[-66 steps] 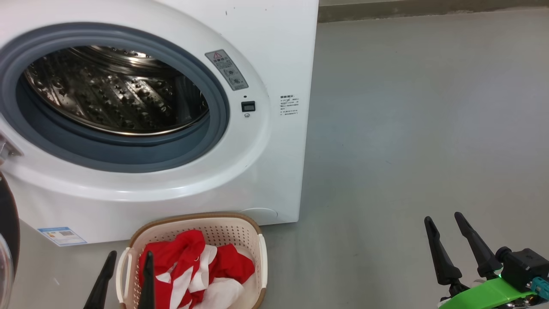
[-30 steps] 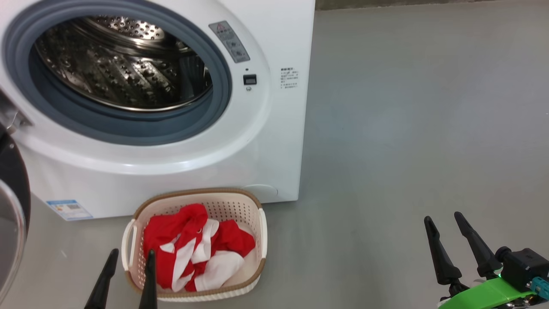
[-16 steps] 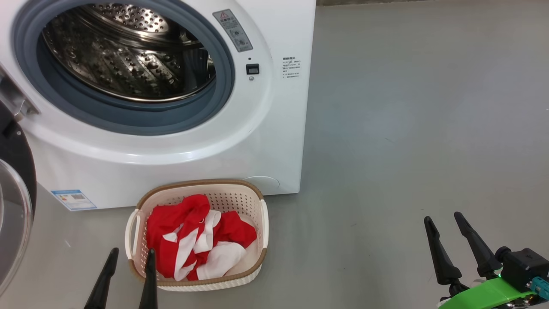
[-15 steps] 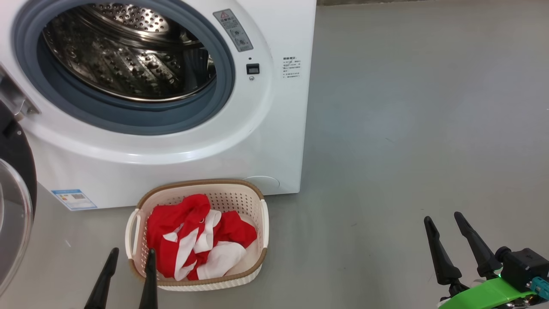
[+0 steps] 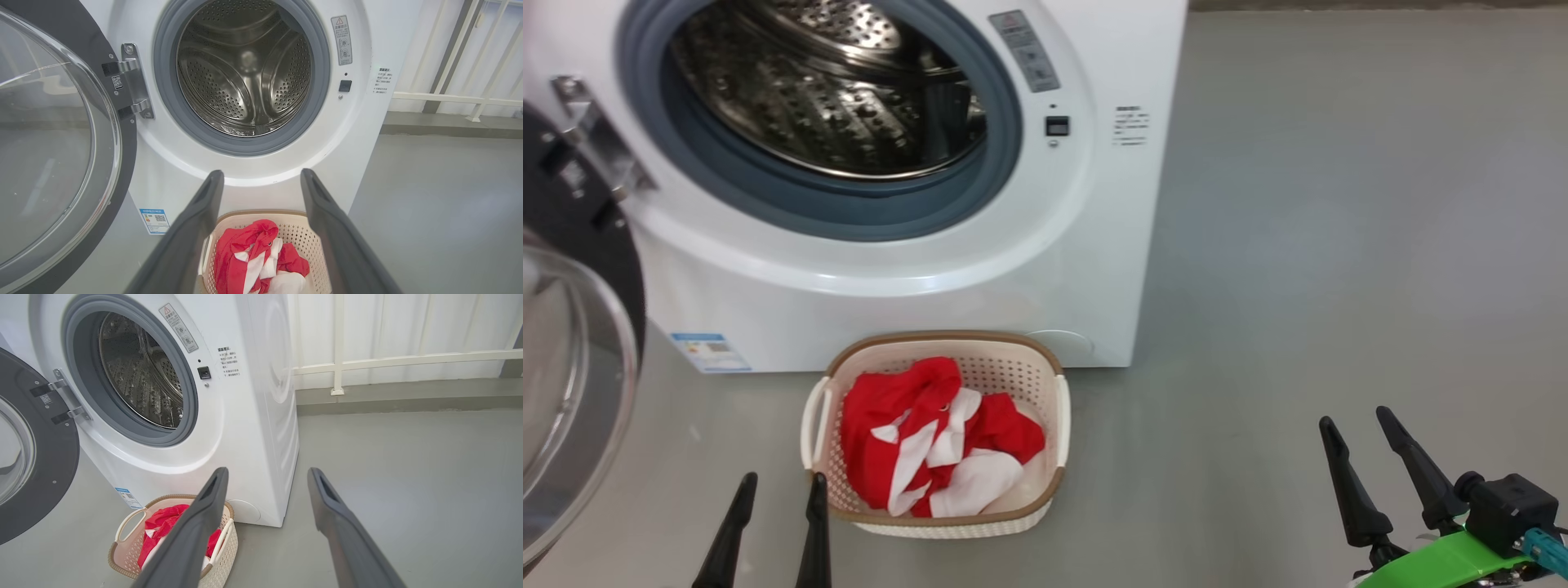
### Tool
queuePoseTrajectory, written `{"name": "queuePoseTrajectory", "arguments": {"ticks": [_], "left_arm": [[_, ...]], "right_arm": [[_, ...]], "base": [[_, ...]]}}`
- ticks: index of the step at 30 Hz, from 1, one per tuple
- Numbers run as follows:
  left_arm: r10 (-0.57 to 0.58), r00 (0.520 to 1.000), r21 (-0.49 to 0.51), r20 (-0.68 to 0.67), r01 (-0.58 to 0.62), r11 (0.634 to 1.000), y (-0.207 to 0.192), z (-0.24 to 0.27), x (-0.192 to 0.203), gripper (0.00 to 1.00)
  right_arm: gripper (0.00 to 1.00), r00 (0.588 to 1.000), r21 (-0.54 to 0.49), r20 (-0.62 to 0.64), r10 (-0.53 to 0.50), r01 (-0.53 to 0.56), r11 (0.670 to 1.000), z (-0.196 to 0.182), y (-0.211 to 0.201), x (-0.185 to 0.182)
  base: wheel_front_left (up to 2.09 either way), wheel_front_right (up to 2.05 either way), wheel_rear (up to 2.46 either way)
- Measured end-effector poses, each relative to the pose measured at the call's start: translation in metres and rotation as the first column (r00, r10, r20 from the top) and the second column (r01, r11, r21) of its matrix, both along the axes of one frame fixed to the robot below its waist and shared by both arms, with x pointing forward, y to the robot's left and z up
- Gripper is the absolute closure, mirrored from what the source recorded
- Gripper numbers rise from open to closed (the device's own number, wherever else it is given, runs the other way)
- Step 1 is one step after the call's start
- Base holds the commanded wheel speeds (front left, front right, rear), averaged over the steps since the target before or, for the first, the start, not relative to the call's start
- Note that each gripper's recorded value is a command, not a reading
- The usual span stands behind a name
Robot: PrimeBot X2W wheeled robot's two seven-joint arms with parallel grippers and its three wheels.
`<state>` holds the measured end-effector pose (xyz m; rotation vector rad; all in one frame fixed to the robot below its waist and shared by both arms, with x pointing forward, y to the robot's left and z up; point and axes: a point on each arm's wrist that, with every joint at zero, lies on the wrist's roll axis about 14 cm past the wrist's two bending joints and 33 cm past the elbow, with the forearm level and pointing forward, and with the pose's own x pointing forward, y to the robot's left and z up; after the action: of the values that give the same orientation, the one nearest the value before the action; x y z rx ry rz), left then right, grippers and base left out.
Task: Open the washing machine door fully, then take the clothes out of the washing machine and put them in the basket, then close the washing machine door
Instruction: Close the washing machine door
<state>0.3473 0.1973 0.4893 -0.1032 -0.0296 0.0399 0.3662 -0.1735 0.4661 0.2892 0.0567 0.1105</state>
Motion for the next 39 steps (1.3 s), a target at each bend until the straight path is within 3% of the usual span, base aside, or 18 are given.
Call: {"name": "queuePoseTrajectory", "arguments": {"ticks": [10,19,28,39], "left_arm": [[0.119,0.993,-0.006,0.000,-0.119,0.993,0.029,0.002,-0.022,0.00],[0.233,0.972,-0.027,0.000,-0.233,0.972,0.055,0.003,-0.050,0.00],[0.368,0.929,-0.043,-0.033,-0.369,0.928,0.080,-0.006,-0.093,0.00],[0.509,0.860,-0.077,-0.036,-0.511,0.856,0.105,-0.006,-0.135,0.00]], "right_arm": [[0.00,0.988,-0.004,-0.003,0.152,-0.152,0.988,-0.002,0.046,0.013],[0.00,0.955,-0.004,-0.003,0.298,-0.298,0.955,-0.003,0.094,0.021],[0.00,0.897,-0.003,0.002,0.442,-0.442,0.897,-0.002,0.146,0.022],[0.00,0.784,-0.013,0.024,0.620,-0.620,0.785,0.006,0.212,0.014]], "base": [[0.00,0.00,0.00],[0.00,0.00,0.00],[0.00,0.00,0.00],[0.00,0.00,0.00]]}}
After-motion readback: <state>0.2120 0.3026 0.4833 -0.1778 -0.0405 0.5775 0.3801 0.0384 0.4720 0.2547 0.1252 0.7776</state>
